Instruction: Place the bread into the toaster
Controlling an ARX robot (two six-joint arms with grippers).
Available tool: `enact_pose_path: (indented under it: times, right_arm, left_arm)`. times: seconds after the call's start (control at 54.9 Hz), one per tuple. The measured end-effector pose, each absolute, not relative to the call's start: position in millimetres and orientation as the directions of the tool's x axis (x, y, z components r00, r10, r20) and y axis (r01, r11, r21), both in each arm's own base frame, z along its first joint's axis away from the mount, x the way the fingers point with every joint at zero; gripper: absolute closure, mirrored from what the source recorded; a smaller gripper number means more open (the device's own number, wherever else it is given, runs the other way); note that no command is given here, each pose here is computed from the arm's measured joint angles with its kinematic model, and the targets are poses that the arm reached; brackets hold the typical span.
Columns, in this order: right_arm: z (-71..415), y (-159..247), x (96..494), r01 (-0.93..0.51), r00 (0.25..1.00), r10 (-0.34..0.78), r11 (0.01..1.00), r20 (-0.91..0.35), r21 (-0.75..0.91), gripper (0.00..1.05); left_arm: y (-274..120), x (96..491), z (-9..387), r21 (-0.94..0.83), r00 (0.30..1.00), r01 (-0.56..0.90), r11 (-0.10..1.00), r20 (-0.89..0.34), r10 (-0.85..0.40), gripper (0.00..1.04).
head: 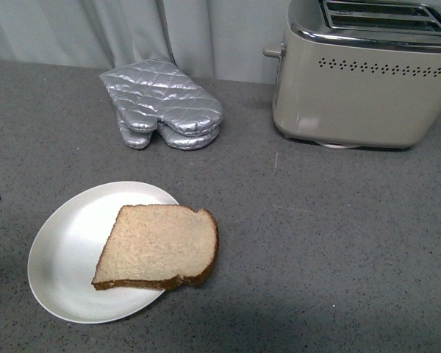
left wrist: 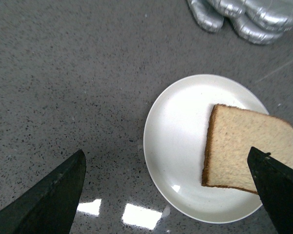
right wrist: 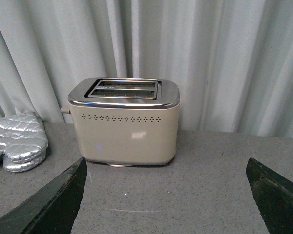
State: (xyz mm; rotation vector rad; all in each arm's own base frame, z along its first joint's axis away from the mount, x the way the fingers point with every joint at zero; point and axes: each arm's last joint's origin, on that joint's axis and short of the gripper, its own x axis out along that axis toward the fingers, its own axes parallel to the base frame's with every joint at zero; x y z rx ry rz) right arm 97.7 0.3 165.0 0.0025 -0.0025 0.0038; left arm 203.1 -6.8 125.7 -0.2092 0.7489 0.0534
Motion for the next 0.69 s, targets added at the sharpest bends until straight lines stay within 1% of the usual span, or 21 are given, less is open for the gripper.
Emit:
enact_pose_path:
  times: [0.055,0.127,0.255,0.473,0.692]
  right_arm:
    - [165.0,0.3,97.7,-0.004,1.0,0.004,1.0,0.002,0.002,0.1]
    - [165.0,0.3,97.7,-0.004,1.0,0.004,1.0,0.002,0.002,0.1]
    - [165.0,0.3,97.7,-0.004,1.0,0.004,1.0,0.002,0.002,0.1]
    - [165.0,0.3,97.7,-0.004,1.0,0.004,1.0,0.002,0.002,0.1]
    - [165.0,0.3,97.7,-0.004,1.0,0.004,1.0,0.002,0.002,0.1]
  left_arm:
    - [-6.8,210.9,116.9,-0.188,0.68,-0.095,0.978,-0.729,-0.074,0.07]
    - [-5.9,218.4,105.8,-0.205,0.629,-0.083,0.975,-0.77,-0.108,0.07]
    - [-4.1,229.1,91.1,-0.203,0.569,-0.081,0.976,-0.813,-0.122,0.07]
    - [-1.0,250.5,72.0,-0.173,0.512,-0.083,0.981,-0.852,-0.107,0.07]
    - [-0.3,268.7,60.6,-0.162,0.496,-0.084,0.983,-0.863,-0.1,0.07]
